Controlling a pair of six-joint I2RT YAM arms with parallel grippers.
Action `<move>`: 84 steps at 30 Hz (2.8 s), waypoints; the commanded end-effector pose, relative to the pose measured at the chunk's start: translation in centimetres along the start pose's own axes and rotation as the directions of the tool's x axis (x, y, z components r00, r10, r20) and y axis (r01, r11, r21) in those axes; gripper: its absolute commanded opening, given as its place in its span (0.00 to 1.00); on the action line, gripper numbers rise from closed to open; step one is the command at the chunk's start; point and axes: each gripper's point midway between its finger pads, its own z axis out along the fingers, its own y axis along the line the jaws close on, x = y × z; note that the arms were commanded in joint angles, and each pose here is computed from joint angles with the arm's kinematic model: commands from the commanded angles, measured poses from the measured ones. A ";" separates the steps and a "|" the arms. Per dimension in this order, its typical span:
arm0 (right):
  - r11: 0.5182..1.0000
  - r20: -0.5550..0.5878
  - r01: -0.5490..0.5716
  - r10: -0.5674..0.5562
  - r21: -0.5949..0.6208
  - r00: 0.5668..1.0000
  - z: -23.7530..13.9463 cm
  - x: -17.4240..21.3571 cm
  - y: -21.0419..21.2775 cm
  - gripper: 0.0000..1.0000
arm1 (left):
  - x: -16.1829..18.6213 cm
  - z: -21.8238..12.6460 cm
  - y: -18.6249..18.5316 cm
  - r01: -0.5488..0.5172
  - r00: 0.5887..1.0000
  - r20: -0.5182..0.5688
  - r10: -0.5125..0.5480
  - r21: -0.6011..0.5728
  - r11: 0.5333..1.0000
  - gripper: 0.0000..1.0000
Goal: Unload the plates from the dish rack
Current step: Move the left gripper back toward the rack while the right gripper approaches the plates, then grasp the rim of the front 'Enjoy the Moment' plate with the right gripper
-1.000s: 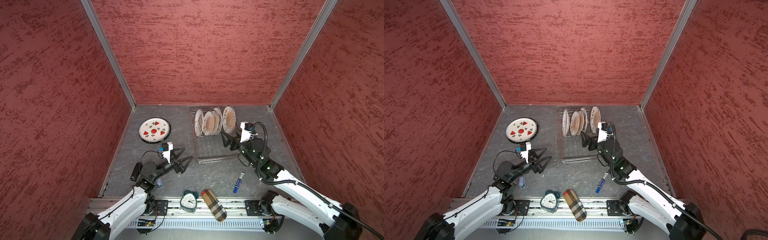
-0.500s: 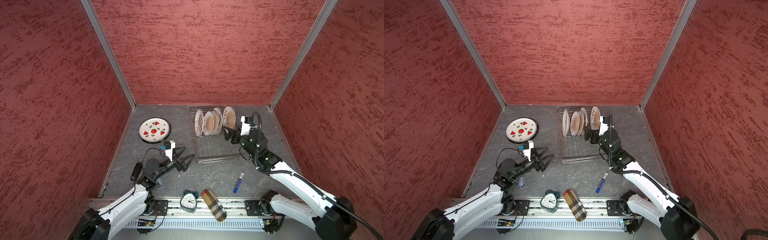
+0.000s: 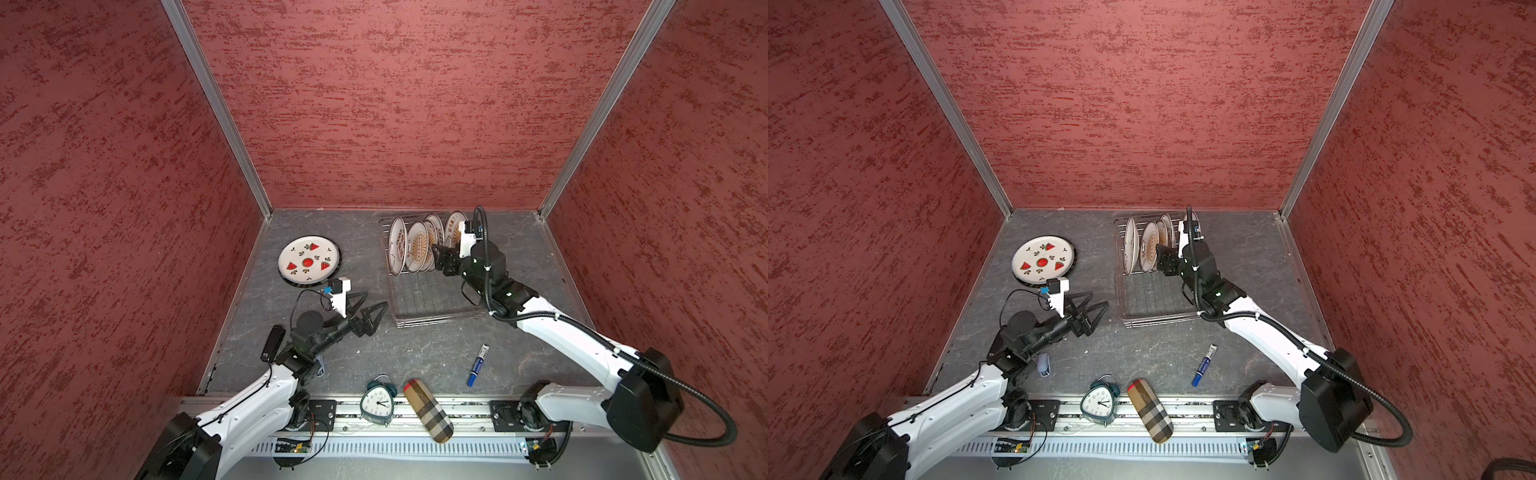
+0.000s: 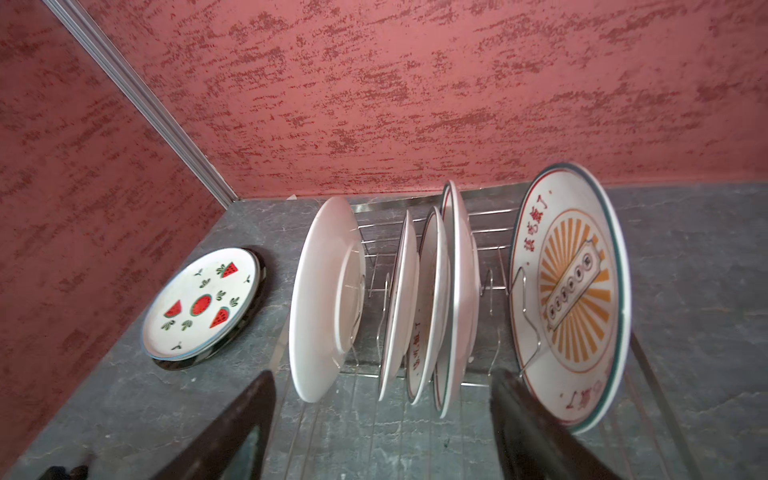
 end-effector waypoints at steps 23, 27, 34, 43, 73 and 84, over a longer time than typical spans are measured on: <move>0.996 -0.038 0.088 -0.088 -0.019 0.995 3.7 -0.2 2.3 0.49 | -1.0 0.2 0.0 0.028 0.999 0.032 -0.028 -0.014 0.999 0.99; 0.995 -0.026 0.095 -0.095 -0.029 0.995 3.5 -0.3 3.4 0.48 | -1.0 0.2 0.1 0.045 0.999 0.029 -0.045 -0.021 0.999 0.99; 0.990 -0.086 0.130 -0.125 0.060 0.988 4.9 1.3 6.0 0.46 | -1.0 0.0 0.3 0.079 0.996 0.035 -0.078 -0.030 0.996 0.99; 0.983 -0.150 0.147 -0.130 0.110 0.980 8.0 3.3 7.6 0.43 | -1.3 -0.3 1.1 0.112 0.993 0.049 -0.110 -0.044 0.993 0.99; 0.870 -0.227 0.231 -0.142 0.435 0.963 14.5 6.3 3.5 0.19 | -1.5 -0.6 1.8 0.129 0.990 0.065 -0.124 -0.075 0.989 0.99; 0.841 -0.169 0.235 -0.173 0.488 0.970 14.7 4.8 3.0 0.08 | -1.5 -0.6 1.9 0.128 0.990 0.067 -0.123 -0.078 0.989 0.99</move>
